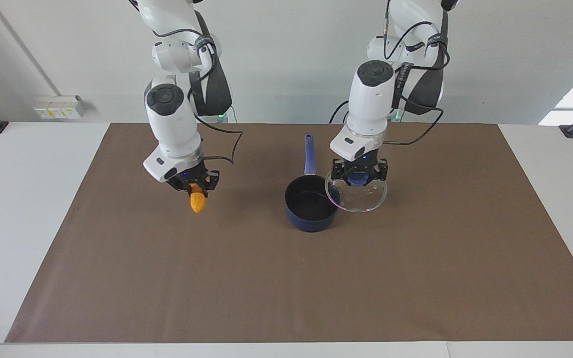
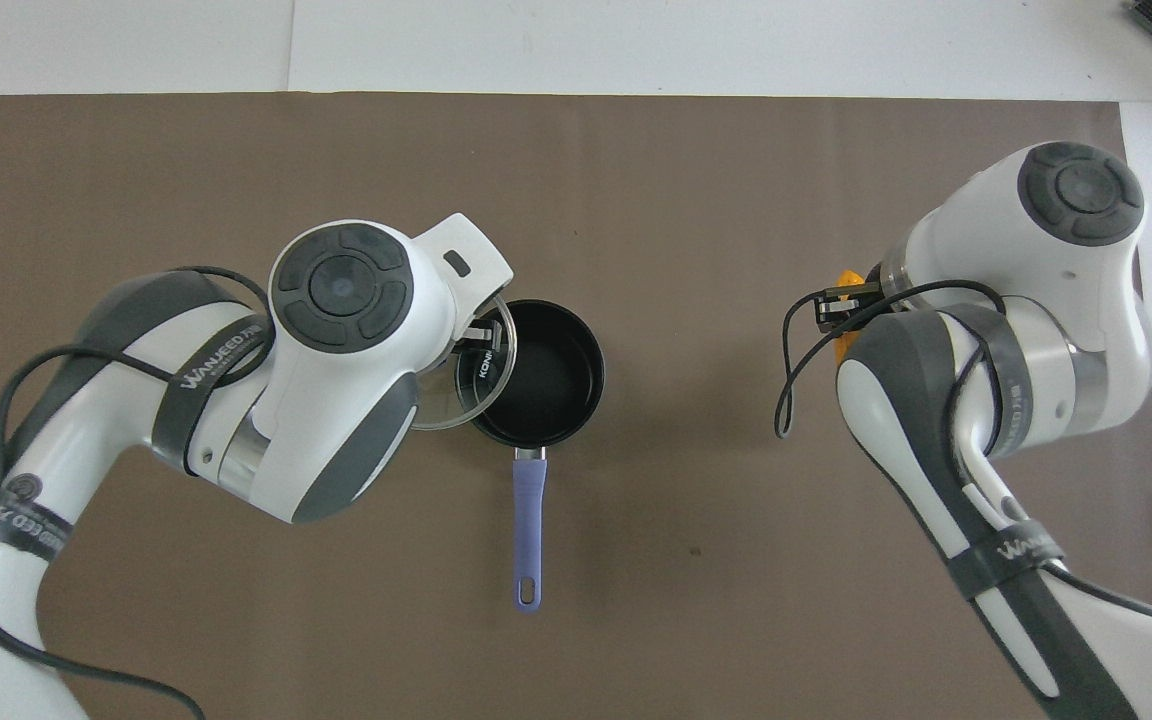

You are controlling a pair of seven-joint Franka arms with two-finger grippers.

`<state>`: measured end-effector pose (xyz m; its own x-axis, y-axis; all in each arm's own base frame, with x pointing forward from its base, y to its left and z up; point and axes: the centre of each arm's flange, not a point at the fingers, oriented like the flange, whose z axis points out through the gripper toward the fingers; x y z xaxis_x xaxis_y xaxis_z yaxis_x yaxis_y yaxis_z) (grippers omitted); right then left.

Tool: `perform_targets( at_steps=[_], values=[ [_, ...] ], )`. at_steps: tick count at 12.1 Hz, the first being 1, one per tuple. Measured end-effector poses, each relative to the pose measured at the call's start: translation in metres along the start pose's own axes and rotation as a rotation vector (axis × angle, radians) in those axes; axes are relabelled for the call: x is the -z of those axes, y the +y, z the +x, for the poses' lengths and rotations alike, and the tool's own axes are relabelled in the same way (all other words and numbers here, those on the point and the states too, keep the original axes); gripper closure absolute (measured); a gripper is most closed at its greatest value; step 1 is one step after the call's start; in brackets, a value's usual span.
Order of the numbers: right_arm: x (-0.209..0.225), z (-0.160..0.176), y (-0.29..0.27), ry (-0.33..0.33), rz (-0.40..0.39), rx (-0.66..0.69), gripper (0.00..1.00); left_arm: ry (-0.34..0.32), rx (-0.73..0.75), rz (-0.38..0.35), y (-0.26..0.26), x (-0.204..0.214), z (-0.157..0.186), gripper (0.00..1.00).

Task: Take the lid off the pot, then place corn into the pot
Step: 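Lift the lid off with the left gripper while the right gripper carries corn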

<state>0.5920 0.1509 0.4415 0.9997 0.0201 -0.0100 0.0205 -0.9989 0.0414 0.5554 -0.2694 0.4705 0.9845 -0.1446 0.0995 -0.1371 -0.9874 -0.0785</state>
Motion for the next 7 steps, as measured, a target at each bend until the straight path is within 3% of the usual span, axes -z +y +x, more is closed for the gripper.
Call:
perform_targets(
  at_steps=[2, 7],
  values=[
    [0.008, -0.015, -0.052, 0.011, 0.011, 0.0, 0.61, -0.022, -0.008, -0.014, -0.044, -0.015, 0.008, 0.56],
    [0.016, -0.052, -0.173, 0.077, 0.131, -0.092, 0.61, 0.002, -0.069, -0.038, -0.151, -0.065, 0.008, 0.56]
  ],
)
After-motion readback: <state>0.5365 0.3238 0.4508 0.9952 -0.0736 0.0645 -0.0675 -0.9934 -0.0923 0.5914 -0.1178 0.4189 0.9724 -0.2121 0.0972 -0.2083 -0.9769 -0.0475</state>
